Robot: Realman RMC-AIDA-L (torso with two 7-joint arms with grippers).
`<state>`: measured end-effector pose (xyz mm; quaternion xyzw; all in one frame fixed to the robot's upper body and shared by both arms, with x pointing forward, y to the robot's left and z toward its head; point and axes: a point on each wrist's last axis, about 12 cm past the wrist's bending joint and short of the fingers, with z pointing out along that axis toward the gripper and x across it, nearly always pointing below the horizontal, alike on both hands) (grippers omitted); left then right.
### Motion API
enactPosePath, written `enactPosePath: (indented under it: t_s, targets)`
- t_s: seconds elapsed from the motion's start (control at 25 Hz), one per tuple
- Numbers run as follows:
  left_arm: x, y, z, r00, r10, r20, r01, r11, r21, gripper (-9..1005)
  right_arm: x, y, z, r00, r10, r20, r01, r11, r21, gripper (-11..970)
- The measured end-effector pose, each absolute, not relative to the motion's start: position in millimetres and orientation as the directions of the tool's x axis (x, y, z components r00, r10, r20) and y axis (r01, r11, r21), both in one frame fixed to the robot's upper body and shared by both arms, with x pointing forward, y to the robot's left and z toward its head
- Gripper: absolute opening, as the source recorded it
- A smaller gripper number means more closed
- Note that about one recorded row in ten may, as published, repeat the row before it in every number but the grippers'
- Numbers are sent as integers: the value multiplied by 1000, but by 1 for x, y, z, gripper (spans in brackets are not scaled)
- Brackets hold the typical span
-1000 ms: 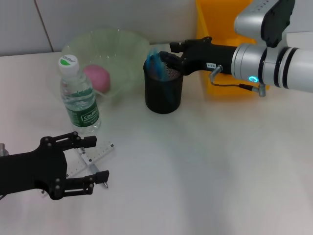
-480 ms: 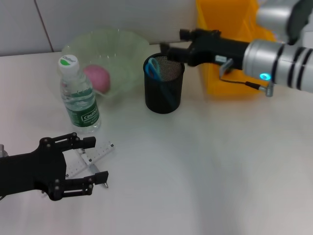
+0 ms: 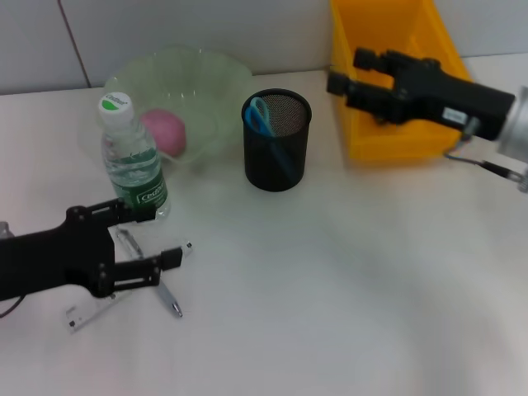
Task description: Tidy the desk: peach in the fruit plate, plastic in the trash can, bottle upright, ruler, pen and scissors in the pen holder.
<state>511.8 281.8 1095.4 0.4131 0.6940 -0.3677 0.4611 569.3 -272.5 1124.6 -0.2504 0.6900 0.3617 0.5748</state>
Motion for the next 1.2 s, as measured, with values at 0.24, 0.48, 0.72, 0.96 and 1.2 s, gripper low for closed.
enactPosePath:
  t_s: [0.24, 0.48, 0.72, 0.96, 1.2]
  targets:
    - [525, 277, 1108, -254, 261, -931, 899, 419, -128, 810, 554, -303, 1124, -296, -13, -955, -791, 564, 238, 731]
    - [533, 268, 1121, -242, 389, -889, 909, 412, -67, 810, 537, -318, 1124, -369, -103, -924, -821, 502, 272, 730]
    - [535, 265, 1120, -239, 425, -873, 913, 404, -53, 810, 523, -321, 1113, -439, -219, -871, -837, 452, 308, 730]
    - [541, 258, 1114, -297, 495, -816, 898, 435, -63, 810, 517, -324, 1108, -479, -223, -849, -820, 459, 342, 730]
    - [545, 236, 1113, -285, 613, -737, 904, 428, 6, 810, 516, -324, 1103, -496, -238, -835, -812, 468, 349, 730]
